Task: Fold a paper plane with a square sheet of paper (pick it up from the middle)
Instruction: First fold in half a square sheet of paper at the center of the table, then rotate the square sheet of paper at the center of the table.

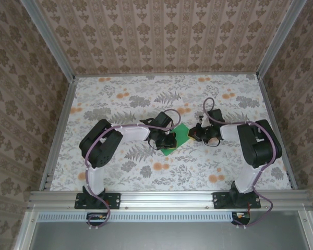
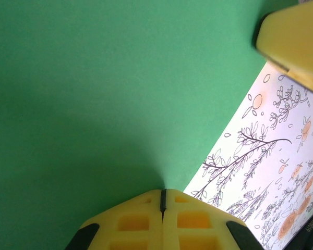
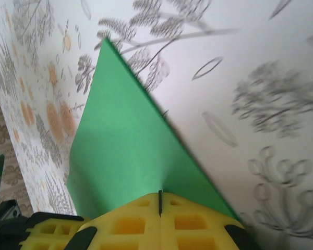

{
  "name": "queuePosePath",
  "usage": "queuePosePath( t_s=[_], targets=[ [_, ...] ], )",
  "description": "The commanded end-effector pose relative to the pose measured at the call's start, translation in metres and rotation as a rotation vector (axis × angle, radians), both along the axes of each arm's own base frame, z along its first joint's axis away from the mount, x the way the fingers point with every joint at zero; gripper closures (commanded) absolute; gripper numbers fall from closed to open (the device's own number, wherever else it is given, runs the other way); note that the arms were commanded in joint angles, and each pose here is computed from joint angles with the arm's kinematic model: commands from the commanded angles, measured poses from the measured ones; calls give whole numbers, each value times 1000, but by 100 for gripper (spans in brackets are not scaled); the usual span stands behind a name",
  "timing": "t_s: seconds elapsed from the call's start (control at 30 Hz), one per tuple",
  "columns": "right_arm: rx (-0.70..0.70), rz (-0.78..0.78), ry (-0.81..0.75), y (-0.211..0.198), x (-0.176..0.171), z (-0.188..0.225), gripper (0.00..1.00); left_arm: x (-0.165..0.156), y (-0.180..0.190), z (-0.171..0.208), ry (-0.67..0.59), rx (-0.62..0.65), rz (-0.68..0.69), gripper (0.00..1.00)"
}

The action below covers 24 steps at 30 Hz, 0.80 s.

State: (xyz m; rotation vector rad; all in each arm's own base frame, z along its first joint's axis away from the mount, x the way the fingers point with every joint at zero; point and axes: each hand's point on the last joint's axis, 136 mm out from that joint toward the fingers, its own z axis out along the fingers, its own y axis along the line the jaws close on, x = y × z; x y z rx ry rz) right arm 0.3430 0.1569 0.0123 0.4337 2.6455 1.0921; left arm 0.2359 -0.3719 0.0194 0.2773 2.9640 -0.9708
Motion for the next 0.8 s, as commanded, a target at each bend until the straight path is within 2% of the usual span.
queuePosePath(
  t_s=[0.0, 0.3, 0.43, 0.6, 0.77],
  targets=[
    [-182, -175, 0, -49, 13, -13, 94, -18, 28, -31, 58, 153, -35, 100],
    [-159, -160, -124, -47, 13, 39, 94, -10, 29, -22, -29, 177, -208, 100],
    [-107, -96, -114, -27, 3, 42, 93, -2, 35, -14, -86, 182, -332, 100],
    [-78, -15, -89, 6, -5, 36, 93, 10, 31, 8, -161, 114, -434, 100],
    [-82, 15, -48, 26, -3, 22, 93, 19, 26, 20, -192, 83, -453, 100]
  ],
)
